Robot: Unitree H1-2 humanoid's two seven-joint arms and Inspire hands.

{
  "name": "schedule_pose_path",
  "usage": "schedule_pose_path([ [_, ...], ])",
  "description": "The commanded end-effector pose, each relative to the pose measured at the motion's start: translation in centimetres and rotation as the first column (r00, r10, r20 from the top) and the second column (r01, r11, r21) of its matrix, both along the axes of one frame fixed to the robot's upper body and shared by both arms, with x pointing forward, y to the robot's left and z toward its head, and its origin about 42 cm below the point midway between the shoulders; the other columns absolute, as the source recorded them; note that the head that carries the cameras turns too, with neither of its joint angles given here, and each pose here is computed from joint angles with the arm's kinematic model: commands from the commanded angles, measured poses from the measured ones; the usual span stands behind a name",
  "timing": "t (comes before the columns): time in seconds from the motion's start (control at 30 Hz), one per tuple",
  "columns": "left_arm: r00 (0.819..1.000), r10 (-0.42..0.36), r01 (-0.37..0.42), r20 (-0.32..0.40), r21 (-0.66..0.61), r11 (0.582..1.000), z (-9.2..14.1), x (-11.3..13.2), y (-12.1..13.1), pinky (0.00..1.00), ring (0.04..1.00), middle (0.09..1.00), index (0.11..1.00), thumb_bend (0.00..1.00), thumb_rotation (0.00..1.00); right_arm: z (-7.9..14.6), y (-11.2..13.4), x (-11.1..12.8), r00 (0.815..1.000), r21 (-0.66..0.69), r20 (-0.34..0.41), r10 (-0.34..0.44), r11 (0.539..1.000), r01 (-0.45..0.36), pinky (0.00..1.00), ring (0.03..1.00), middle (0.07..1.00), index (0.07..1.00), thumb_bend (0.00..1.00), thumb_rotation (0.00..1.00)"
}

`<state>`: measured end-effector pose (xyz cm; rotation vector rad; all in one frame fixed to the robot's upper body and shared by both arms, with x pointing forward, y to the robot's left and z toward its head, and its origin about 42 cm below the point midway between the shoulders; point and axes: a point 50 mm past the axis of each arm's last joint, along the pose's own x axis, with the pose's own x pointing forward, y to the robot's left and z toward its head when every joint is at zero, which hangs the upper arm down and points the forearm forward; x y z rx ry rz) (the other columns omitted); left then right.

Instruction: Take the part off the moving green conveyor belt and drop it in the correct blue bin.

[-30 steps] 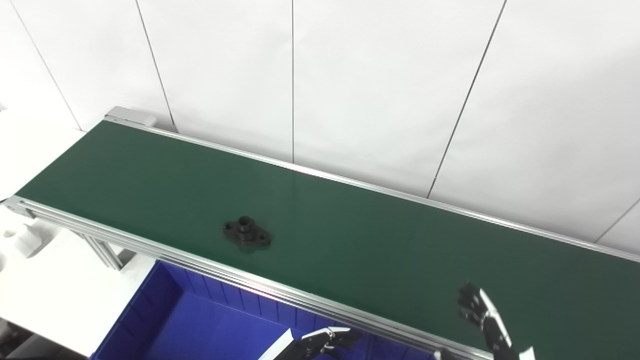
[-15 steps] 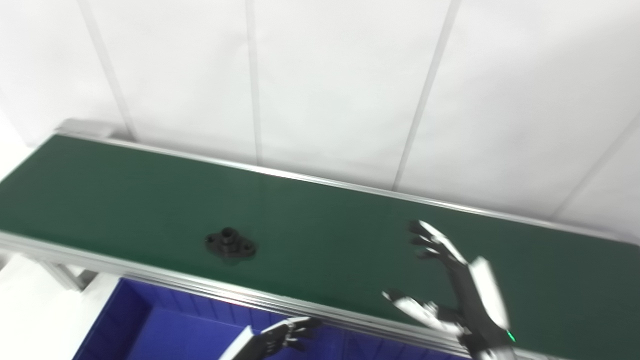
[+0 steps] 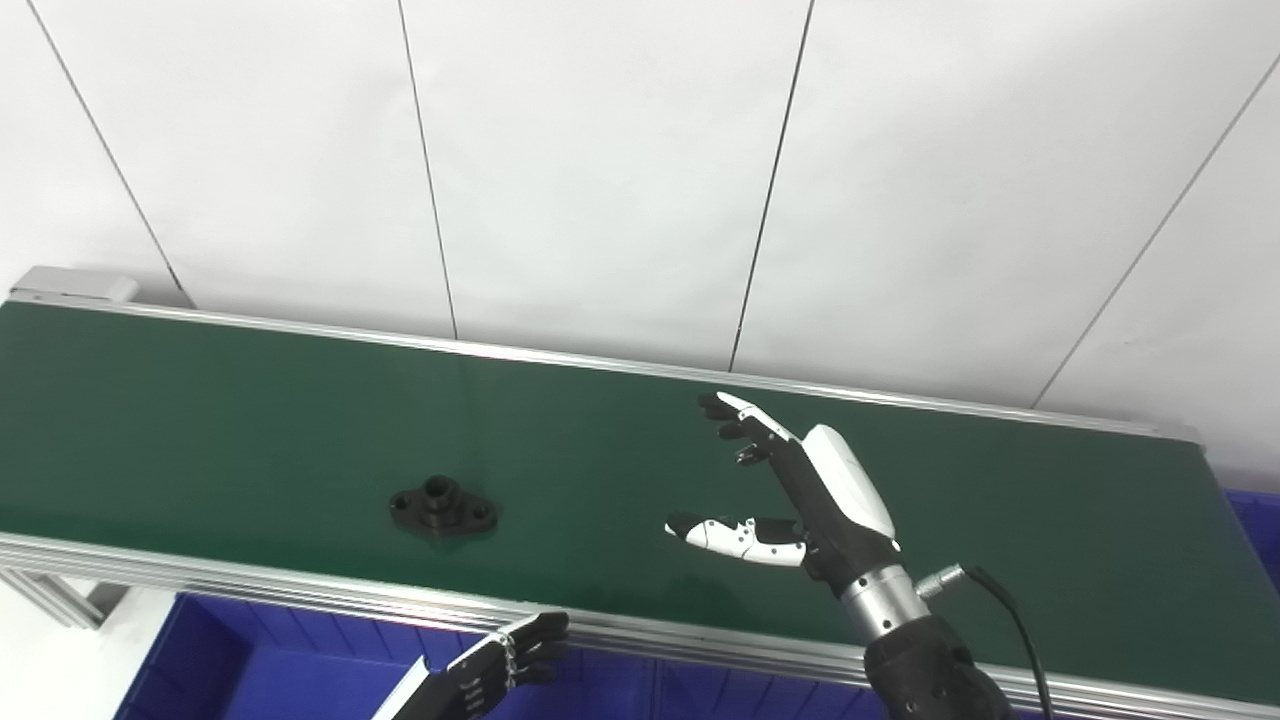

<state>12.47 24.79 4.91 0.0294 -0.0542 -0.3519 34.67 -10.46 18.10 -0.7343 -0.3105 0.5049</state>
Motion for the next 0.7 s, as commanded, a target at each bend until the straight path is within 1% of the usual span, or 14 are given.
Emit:
schedule_pose_path([
  [0.0, 0.999, -0.02, 0.021, 0.05, -0.012, 1.0, 0.8, -0.1, -0.1, 0.83, 0.866, 0.895, 0.877, 0.76, 0.25, 2.2, 1.0, 1.1, 0.997, 0.003, 0.073, 0.017, 1.0, -0.017, 0.7, 0.813, 0.849, 0.862, 0.78, 0.51],
  [0.2, 0.997, -0.032, 0.036, 0.069, -0.047, 0.998, 1.0, -0.2, -0.5, 0.83, 0.867, 0.89, 0.876, 0.73, 0.24, 2.9, 2.3, 2.5, 0.995, -0.048, 0.089, 0.052, 0.998, -0.048, 0.7, 0.799, 0.841, 0.854, 0.79, 0.52],
  [0.33, 0.996, -0.037, 0.042, 0.081, -0.062, 0.997, 1.2, -0.3, -1.0, 0.83, 0.864, 0.893, 0.874, 0.73, 0.24, 3.5, 3.6, 3.8, 0.993, -0.12, 0.069, 0.092, 0.989, -0.084, 0.72, 0.812, 0.855, 0.869, 0.79, 0.53],
  [0.4, 0.996, -0.035, 0.041, 0.085, -0.064, 0.997, 1.2, -0.4, -1.2, 0.81, 0.863, 0.897, 0.877, 0.72, 0.25, 3.8, 4.1, 4.2, 0.993, -0.154, 0.065, 0.103, 0.984, -0.092, 0.72, 0.817, 0.858, 0.868, 0.8, 0.52],
  [0.43, 0.996, -0.032, 0.038, 0.086, -0.064, 0.997, 1.3, -0.4, -1.3, 0.8, 0.858, 0.894, 0.877, 0.72, 0.26, 3.9, 4.3, 4.5, 0.992, -0.173, 0.063, 0.106, 0.98, -0.094, 0.71, 0.809, 0.851, 0.86, 0.83, 0.5],
  [0.5, 0.995, -0.032, 0.038, 0.089, -0.069, 0.997, 1.3, -0.5, -1.6, 0.8, 0.856, 0.893, 0.878, 0.71, 0.27, 4.2, 4.8, 5.1, 0.991, -0.215, 0.044, 0.123, 0.97, -0.111, 0.71, 0.811, 0.853, 0.862, 0.84, 0.49],
  [0.53, 0.995, -0.033, 0.039, 0.091, -0.071, 0.997, 1.4, -0.5, -1.6, 0.8, 0.854, 0.892, 0.879, 0.7, 0.27, 4.3, 4.9, 5.3, 0.991, -0.23, 0.035, 0.131, 0.966, -0.12, 0.7, 0.806, 0.852, 0.864, 0.86, 0.46],
  [0.57, 0.995, -0.035, 0.042, 0.092, -0.072, 0.997, 1.4, -0.6, -1.7, 0.8, 0.854, 0.892, 0.88, 0.7, 0.27, 4.5, 5.2, 5.6, 0.99, -0.252, 0.031, 0.139, 0.959, -0.127, 0.7, 0.805, 0.852, 0.865, 0.87, 0.45],
  [0.6, 0.995, -0.036, 0.043, 0.092, -0.073, 0.996, 1.4, -0.6, -1.8, 0.79, 0.852, 0.89, 0.879, 0.7, 0.29, 4.7, 5.4, 5.9, 0.989, -0.265, 0.029, 0.143, 0.955, -0.13, 0.68, 0.787, 0.835, 0.849, 0.91, 0.41],
  [0.67, 0.995, -0.041, 0.049, 0.095, -0.076, 0.996, 1.5, -0.6, -1.9, 0.79, 0.851, 0.889, 0.877, 0.69, 0.29, 4.9, 5.7, 6.2, 0.989, -0.293, 0.023, 0.146, 0.947, -0.133, 0.66, 0.773, 0.822, 0.836, 0.95, 0.39],
])
